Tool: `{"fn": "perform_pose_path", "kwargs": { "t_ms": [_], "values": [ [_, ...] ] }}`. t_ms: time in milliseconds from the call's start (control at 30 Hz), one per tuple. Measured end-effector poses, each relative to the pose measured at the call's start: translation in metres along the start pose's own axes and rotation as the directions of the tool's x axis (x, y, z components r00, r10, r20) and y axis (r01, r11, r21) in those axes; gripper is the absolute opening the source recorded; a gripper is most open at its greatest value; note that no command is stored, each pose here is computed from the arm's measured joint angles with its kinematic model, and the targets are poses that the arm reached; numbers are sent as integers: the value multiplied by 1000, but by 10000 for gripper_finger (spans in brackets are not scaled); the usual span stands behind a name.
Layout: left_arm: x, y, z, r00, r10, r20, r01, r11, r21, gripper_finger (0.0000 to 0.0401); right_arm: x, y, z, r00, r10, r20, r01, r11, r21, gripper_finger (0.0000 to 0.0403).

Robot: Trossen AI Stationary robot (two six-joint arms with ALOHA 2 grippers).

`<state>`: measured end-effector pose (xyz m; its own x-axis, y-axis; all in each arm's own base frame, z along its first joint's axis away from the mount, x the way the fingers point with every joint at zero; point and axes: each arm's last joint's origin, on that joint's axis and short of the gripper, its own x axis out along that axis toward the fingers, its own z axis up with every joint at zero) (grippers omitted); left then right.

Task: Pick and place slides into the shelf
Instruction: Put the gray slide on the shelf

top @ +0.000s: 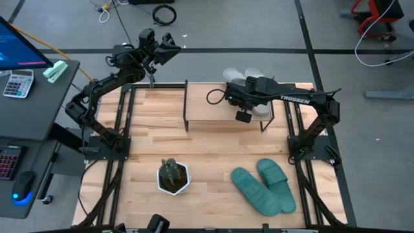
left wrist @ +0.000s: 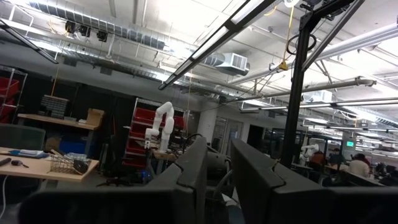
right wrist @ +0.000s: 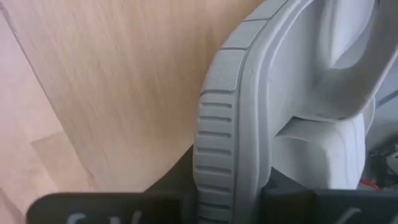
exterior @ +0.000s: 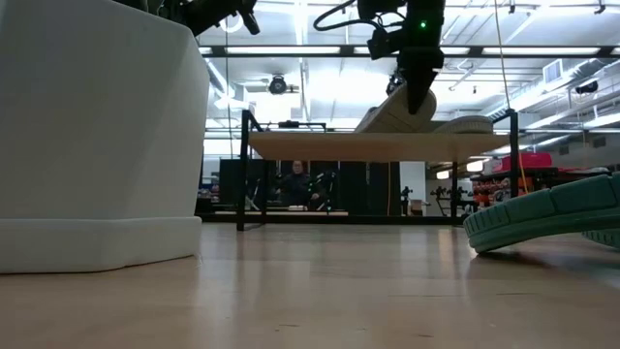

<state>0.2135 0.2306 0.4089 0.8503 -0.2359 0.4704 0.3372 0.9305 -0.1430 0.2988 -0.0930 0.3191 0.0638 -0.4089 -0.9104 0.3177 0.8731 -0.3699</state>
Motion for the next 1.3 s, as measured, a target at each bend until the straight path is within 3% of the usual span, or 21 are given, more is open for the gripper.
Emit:
{"fn": "perform_pose_path", "kwargs": {
  "t_ms": [267, 500, 1300],
  "values": [
    [0, 0, 0, 1000, 0, 0, 0, 1000, 0, 78, 0, 2, 0, 998, 60, -1, -60, 998, -10, 141],
    [0, 0, 0, 1000, 0, 0, 0, 1000, 0, 84, 0, 5, 0, 988, 153, -2, -153, 988, -8, 184],
    [0, 0, 0, 1000, 1, -1, -1, 1000, -3, 85, 1, 4, 0, 911, 413, -6, -413, 911, -6, 240]
  ]
}}
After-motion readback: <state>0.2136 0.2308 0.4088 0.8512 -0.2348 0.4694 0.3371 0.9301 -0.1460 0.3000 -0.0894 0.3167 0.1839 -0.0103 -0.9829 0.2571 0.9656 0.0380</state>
